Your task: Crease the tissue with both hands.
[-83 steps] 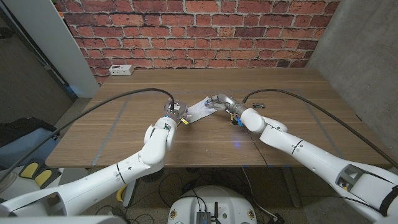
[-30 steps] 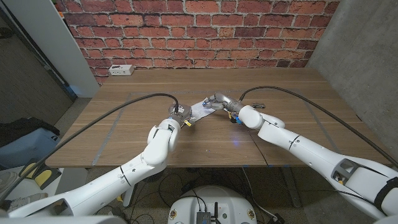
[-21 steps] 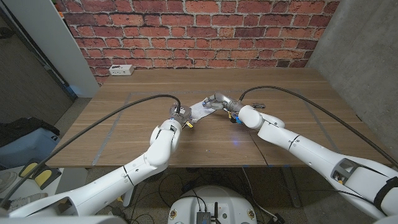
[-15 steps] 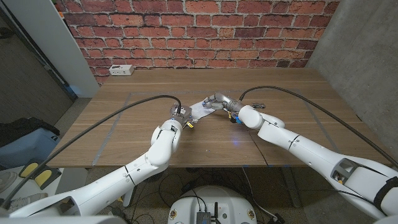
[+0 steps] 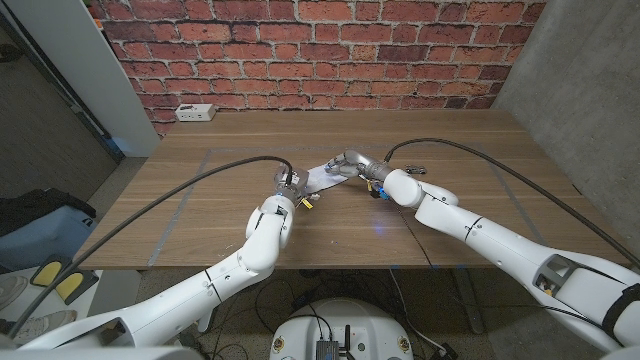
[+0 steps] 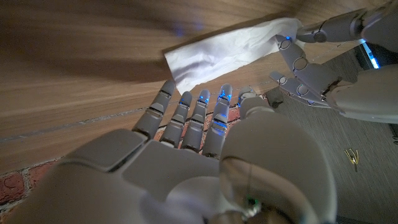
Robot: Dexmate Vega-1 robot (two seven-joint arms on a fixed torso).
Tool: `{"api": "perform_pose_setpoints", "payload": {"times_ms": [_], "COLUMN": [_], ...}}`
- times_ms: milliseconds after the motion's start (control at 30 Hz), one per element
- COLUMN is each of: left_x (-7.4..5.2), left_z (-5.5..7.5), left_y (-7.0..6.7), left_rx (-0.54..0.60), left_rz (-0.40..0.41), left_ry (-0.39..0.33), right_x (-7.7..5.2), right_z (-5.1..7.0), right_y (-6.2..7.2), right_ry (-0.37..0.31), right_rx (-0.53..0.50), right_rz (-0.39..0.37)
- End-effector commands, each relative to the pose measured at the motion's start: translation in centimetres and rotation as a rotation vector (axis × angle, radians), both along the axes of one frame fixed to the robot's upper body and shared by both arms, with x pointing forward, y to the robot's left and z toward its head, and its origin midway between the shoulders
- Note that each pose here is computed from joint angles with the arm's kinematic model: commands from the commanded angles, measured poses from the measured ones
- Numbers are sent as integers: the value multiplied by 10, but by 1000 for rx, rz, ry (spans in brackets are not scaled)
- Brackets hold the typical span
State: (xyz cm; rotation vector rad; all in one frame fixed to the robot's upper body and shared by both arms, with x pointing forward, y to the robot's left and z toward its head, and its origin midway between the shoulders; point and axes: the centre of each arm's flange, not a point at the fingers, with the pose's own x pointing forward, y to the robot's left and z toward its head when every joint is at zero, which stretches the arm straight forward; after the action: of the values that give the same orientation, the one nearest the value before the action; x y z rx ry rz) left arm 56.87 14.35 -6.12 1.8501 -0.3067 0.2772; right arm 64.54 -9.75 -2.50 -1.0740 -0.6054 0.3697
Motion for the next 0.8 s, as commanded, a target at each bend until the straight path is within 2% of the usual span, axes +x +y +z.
{"api": "perform_pose_setpoints", "payload": {"times_ms": [33,500,800], "left_x": [-12,-31,-33], "left_z": [5,22,32], "left_y": [3,9,8], "left_rx": [52,185,275], "left_rz": [6,-21,-49], "left_ry": [-119,-225,-249], "right_x": [-8,-9,-12], "right_z": [-8,-17,-19], "right_y": [-2,2,3], "right_ry": [-10,16,14], "right_rx": [-62,-166,-180], "right_rz": [-30,-69,-76]}}
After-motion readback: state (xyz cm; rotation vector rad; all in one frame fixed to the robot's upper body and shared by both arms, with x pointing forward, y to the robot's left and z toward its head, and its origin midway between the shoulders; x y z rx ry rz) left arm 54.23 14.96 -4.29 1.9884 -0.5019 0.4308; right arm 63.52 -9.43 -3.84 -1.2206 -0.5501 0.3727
